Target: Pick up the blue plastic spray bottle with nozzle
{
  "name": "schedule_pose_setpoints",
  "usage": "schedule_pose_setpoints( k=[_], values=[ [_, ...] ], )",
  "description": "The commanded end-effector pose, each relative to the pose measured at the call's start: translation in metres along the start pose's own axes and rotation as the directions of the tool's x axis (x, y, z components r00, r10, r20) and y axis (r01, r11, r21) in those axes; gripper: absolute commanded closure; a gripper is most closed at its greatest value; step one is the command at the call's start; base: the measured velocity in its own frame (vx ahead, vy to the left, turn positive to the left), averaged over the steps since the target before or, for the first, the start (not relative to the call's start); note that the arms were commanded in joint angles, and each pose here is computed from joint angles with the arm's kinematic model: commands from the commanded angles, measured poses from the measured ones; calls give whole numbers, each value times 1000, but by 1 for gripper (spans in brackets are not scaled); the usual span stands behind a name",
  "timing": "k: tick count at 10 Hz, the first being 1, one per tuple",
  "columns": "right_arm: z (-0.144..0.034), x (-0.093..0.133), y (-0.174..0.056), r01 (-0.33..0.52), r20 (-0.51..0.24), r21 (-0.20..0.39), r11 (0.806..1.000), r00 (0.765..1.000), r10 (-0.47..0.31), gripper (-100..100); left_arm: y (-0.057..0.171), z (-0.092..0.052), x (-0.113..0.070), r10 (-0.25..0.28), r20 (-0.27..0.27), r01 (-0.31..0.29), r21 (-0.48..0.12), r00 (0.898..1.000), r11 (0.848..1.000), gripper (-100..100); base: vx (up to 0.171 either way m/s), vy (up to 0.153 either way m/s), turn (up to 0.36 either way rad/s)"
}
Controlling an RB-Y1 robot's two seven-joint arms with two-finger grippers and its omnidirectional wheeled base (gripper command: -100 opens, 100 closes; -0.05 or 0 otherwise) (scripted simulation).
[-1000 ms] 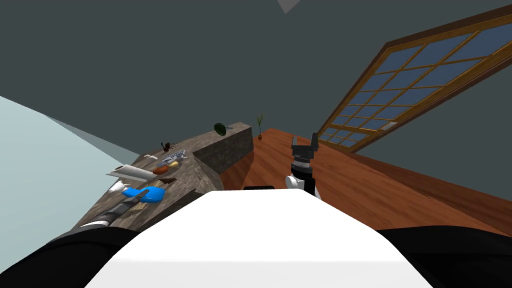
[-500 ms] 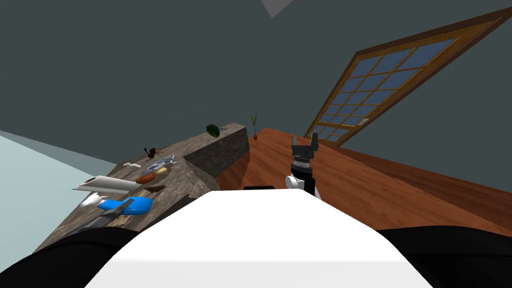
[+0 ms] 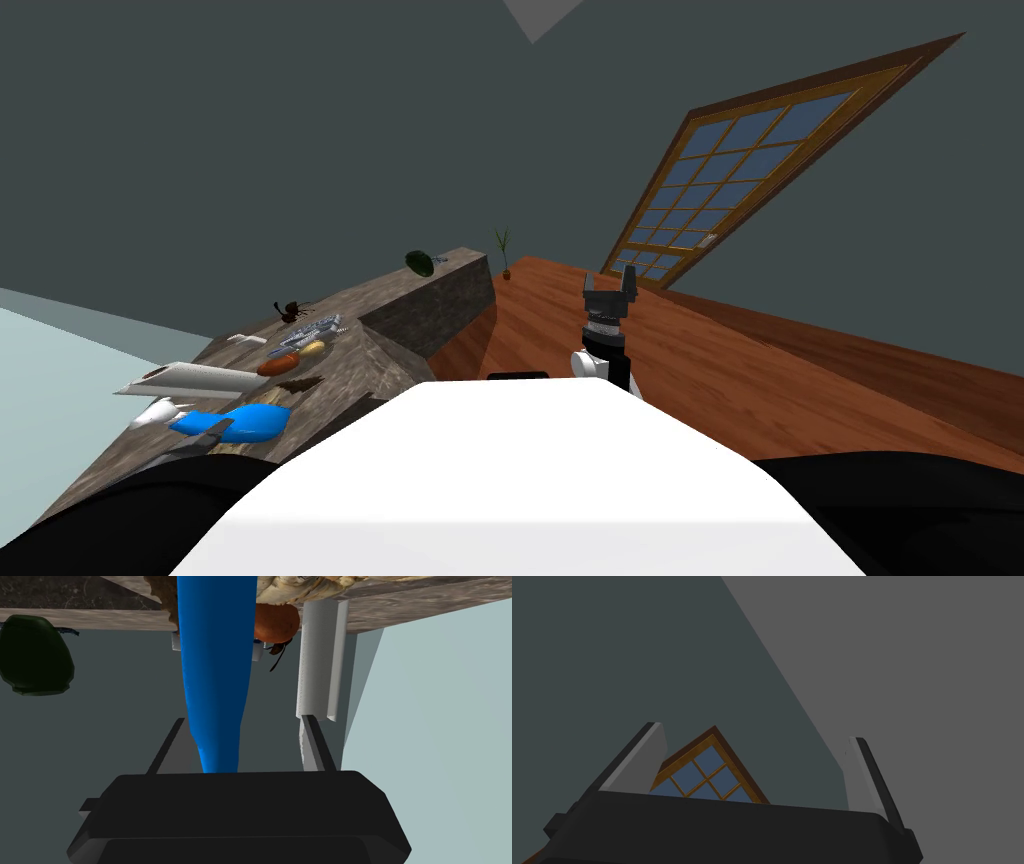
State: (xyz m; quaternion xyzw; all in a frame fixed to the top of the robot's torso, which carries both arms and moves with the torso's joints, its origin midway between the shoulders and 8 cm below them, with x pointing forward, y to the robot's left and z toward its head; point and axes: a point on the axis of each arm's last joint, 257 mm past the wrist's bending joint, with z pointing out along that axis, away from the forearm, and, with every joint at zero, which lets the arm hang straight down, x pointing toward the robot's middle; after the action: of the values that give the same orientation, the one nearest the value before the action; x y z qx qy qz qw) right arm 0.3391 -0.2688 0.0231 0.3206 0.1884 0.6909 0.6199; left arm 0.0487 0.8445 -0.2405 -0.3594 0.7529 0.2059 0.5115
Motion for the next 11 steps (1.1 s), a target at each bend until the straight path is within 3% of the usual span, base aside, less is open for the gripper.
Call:
schedule_pose_setpoints(
  k=[1, 4, 5, 6, 7, 11],
  values=[
    [0, 0, 0, 0, 0, 0, 1000, 1000, 0, 0, 0, 0, 0, 0, 0, 0, 0, 1000, 1000, 100, 3, -5, -19],
    [0, 0, 0, 0, 0, 0, 1000, 1000, 0, 0, 0, 0, 0, 1, 0, -1, 1, 1000, 1000, 100, 0, 0, 4],
    [0, 0, 0, 0, 0, 0, 1000, 1000, 0, 0, 0, 0, 0, 0, 0, 0, 1, 1000, 1000, 0, 0, 0, 0],
    [0, 0, 0, 0, 0, 0, 1000, 1000, 0, 0, -19, 8, 2, 11, -12, -11, 27, 1000, 1000, 100, 39, 41, 268],
    [0, 0, 0, 0, 0, 0, 1000, 1000, 0, 0, -13, 6, 3, 12, -14, -12, 15, 1000, 1000, 100, 49, 39, 173],
    [0, 0, 0, 0, 0, 0, 1000, 1000, 0, 0, -52, 20, 5, 40, -31, -37, 77, 999, 996, 100, 31, 26, 170]
  ],
)
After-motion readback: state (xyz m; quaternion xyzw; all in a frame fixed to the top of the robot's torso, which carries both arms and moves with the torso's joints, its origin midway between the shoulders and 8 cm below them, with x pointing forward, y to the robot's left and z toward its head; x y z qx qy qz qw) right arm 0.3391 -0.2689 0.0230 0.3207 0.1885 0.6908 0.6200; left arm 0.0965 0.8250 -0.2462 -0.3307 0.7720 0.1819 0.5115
